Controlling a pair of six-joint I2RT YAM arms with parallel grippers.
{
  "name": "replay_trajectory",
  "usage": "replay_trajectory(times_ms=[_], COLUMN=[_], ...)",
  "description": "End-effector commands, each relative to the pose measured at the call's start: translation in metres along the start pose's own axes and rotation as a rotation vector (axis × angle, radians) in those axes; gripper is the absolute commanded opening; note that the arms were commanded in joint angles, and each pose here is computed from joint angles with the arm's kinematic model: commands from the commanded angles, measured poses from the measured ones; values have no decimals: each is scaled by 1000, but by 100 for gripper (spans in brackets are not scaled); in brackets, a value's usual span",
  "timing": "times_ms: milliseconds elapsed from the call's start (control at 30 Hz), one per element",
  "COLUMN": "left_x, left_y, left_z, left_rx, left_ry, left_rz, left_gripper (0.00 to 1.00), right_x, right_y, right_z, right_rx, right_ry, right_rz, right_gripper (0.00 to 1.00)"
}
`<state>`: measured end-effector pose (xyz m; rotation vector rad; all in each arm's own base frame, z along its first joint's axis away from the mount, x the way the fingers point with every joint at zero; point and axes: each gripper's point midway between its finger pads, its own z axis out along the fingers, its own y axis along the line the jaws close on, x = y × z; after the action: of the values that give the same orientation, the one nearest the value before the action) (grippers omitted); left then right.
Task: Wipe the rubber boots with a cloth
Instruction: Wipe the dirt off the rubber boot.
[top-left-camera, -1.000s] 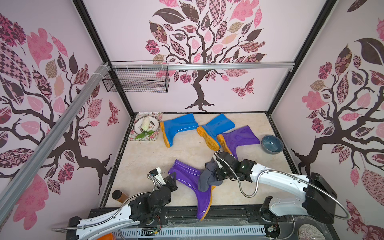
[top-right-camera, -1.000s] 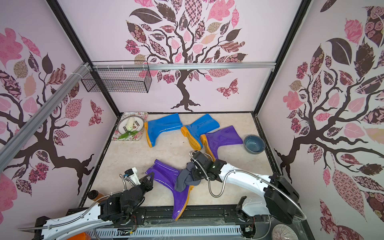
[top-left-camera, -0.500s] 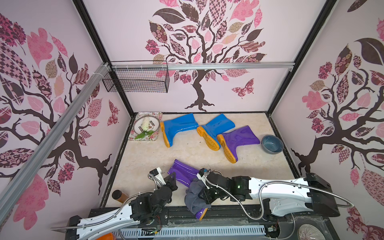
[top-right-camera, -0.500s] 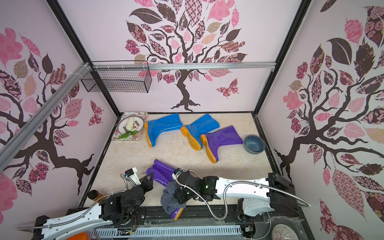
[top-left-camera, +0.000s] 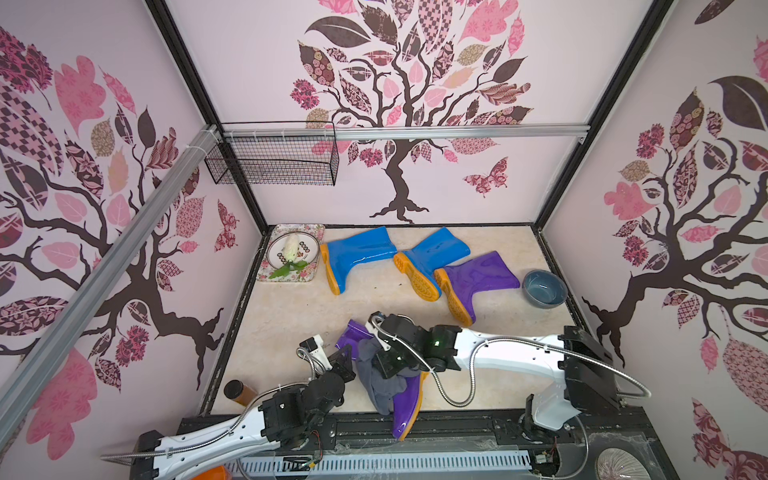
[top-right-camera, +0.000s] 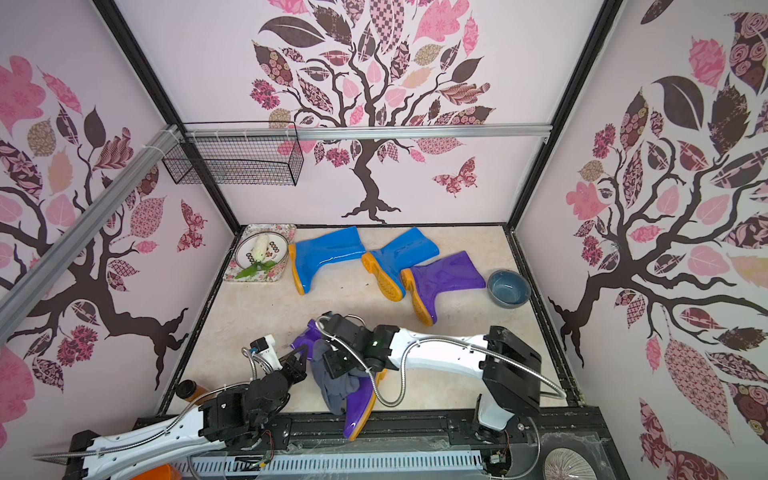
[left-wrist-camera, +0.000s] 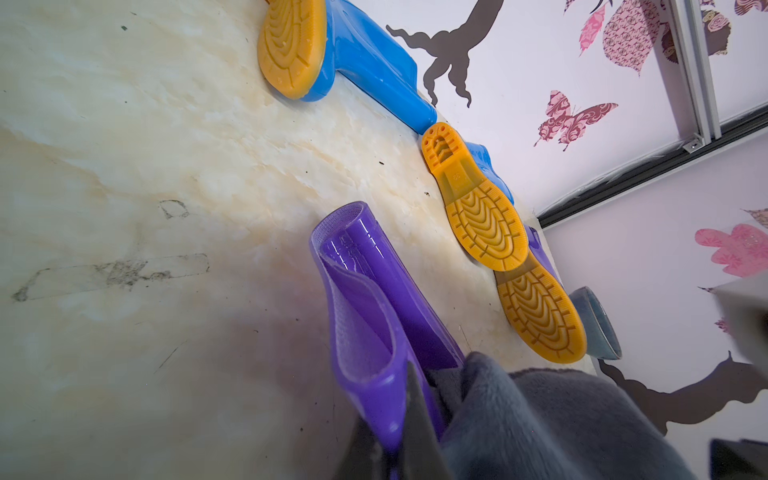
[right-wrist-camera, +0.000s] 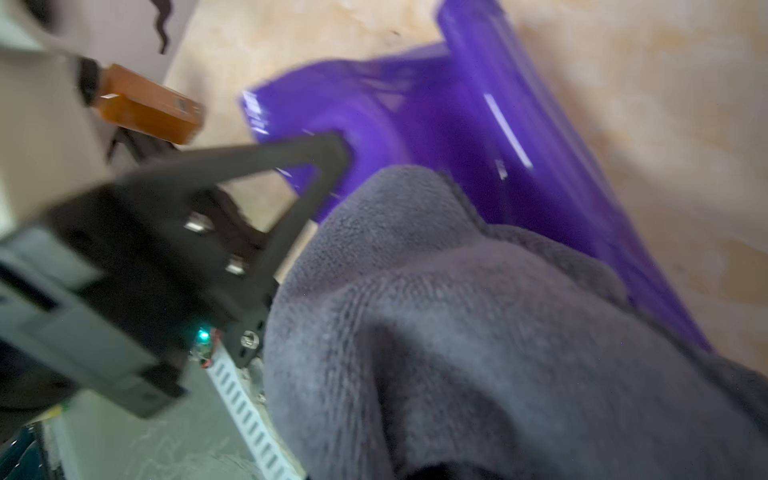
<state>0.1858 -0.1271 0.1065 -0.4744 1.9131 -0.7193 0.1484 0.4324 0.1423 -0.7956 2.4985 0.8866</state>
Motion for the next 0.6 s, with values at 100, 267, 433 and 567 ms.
replay_trajectory(times_ms=[100, 267, 433, 567], left_x=[23, 22, 21, 22], left_y=[56, 57, 55, 57], left_z=[3, 3, 3, 3], left_rx=[-152, -143, -136, -148], left_ry=[44, 35, 31, 34], left_rz=[173, 150, 147, 152], left_gripper=[0, 0, 0, 0], right_x=[-19, 49, 74, 31], right_y=[-35, -79, -106, -77], right_z=[3, -17, -24, -4], right_rx=[30, 117, 170, 121], right_ry=[-38, 27, 1, -14], right_rz=[64, 125, 140, 70], right_gripper=[0, 0, 0, 0])
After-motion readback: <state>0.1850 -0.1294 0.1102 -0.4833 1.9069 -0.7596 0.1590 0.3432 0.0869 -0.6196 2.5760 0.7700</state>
